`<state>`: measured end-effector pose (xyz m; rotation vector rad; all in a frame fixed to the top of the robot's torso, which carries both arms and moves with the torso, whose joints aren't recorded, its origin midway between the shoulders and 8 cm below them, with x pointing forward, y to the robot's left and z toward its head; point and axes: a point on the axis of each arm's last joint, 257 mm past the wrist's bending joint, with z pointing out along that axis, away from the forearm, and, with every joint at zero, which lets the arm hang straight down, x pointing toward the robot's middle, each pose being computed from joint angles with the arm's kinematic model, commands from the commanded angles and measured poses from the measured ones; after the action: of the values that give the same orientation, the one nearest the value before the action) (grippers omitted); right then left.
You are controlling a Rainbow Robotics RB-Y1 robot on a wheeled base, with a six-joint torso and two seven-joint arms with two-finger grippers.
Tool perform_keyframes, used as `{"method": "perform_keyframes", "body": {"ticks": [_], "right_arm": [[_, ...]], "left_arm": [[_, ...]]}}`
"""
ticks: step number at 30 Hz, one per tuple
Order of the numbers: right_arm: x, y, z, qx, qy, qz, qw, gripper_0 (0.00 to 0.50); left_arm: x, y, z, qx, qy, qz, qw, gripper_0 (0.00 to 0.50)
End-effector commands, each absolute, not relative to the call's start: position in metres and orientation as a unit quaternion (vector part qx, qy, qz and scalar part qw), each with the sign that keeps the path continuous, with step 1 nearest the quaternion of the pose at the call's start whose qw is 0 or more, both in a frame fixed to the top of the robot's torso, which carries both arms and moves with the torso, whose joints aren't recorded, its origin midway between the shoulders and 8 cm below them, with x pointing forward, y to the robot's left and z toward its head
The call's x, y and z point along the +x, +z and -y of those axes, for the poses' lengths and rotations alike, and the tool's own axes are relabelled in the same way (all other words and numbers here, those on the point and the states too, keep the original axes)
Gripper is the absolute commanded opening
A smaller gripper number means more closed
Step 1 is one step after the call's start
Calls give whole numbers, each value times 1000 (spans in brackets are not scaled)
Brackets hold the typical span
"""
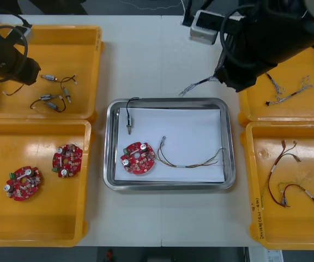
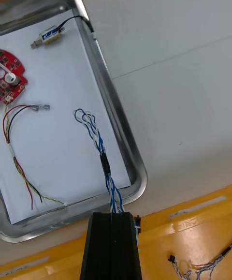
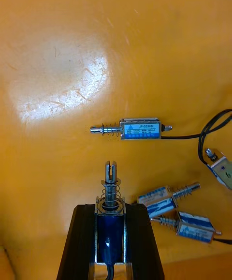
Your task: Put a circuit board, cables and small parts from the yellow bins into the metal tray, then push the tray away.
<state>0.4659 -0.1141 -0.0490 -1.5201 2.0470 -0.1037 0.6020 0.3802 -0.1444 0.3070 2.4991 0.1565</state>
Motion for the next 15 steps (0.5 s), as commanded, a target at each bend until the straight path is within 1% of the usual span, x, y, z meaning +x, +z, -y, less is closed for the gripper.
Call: {"method": "perform_keyframes", "body": {"ticks": [1,4,5,11,15], "right_arm": [[453,-78,101,-576,-39,-770,271,0],[449,-95,102,-581,-53,-770,257,0],[450,-97,101,-582,-54,-769,258,0],[455,-123,87,-586,-56,-762,271,0],[456,-132,78,-589,-55,-756,280,0]], "left_arm": [[594,-120,-385,106,72,-941,314,0],[587,-115,-381,105,74,-943,307,0],[586,-113,-380,105,74,-943,307,0],[575,-100,-365,86,65,-947,304,0],[568,-95,-354,80,59,-948,301,0]]}}
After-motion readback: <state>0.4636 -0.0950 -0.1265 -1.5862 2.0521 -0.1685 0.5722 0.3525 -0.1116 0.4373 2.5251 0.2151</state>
